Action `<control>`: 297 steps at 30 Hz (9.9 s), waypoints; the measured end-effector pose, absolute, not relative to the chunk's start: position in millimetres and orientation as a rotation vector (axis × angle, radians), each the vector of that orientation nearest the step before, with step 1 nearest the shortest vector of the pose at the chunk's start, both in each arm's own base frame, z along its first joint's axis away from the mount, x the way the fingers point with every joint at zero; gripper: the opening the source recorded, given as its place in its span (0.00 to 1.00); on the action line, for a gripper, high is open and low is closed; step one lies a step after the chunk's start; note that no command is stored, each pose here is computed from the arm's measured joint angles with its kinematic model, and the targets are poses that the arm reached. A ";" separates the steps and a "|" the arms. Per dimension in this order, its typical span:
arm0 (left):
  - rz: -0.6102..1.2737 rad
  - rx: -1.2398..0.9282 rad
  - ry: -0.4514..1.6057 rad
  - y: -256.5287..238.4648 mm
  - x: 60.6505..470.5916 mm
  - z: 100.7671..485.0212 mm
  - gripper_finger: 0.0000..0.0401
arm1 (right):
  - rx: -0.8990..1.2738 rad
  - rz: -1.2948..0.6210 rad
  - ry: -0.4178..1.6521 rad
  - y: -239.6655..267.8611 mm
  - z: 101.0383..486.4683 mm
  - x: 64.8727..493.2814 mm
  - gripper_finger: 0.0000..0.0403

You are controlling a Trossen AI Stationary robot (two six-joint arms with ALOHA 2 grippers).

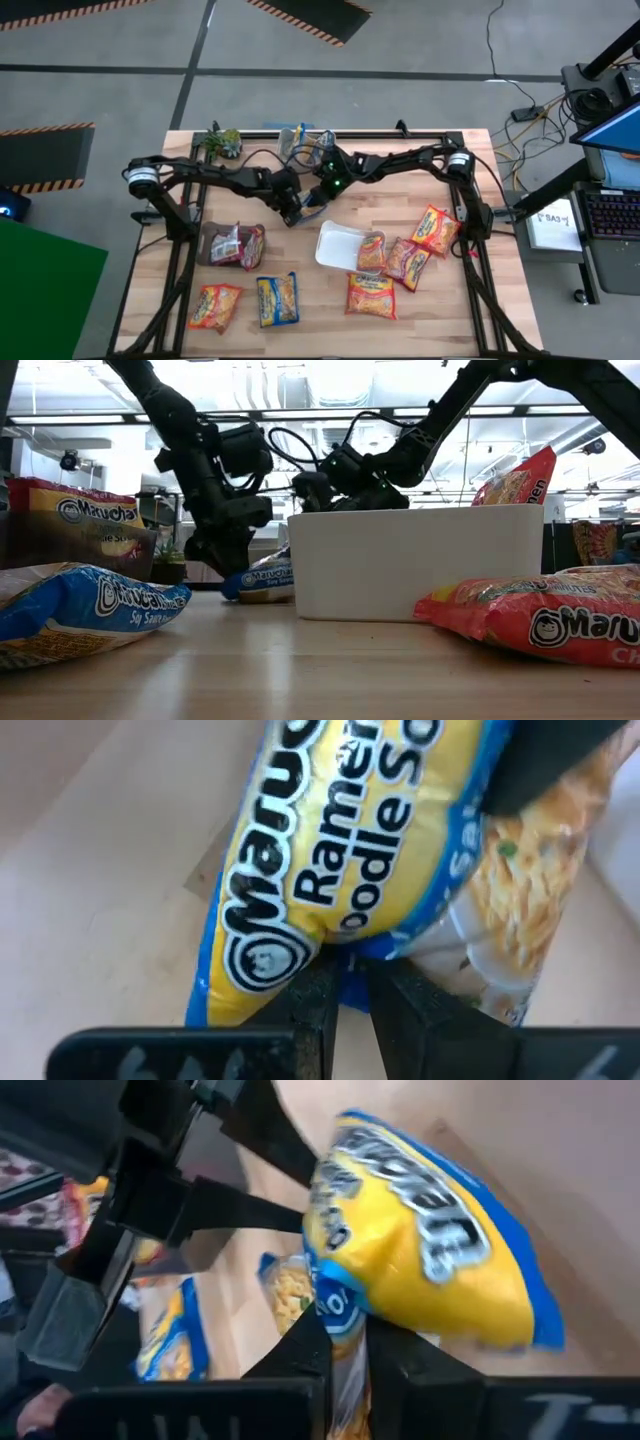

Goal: Sort Maruchan noodles
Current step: Put the blue noodle pack into the gray bin, then put the orange noodle pack into the white bin

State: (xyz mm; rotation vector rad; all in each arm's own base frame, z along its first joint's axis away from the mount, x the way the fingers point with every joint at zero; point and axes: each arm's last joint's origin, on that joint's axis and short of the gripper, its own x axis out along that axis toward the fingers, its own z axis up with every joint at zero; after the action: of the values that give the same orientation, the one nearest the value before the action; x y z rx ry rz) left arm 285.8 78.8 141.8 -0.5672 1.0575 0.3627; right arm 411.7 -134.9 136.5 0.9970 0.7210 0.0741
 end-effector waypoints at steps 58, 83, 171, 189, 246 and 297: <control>0.831 0.046 0.544 140.0 196.2 407.6 0.10 | 0.727 -0.418 0.743 -270.4 249.7 452.9 0.06; 0.831 0.026 0.542 144.2 202.7 403.5 0.10 | 0.636 -0.256 0.644 -253.3 225.5 489.7 0.21; 0.834 -0.368 0.752 201.2 306.2 382.3 0.35 | 1.013 -0.447 1.372 -105.9 282.3 204.3 0.15; 0.662 -0.314 0.758 109.7 346.4 387.3 0.35 | 1.142 -0.664 1.745 -65.0 180.0 149.5 0.24; 0.630 -0.191 0.786 59.4 329.6 405.5 0.35 | 1.271 -0.624 0.837 -141.2 158.6 186.8 0.72; 0.693 -0.150 0.747 55.6 321.9 413.5 0.32 | 0.911 -0.148 0.381 -139.1 265.6 235.6 0.02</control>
State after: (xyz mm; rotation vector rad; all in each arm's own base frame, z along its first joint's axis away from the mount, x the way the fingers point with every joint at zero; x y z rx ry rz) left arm 321.9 55.6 413.5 -0.1505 0.7472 0.6932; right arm 235.6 -139.1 265.6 0.9107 0.3806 -0.1479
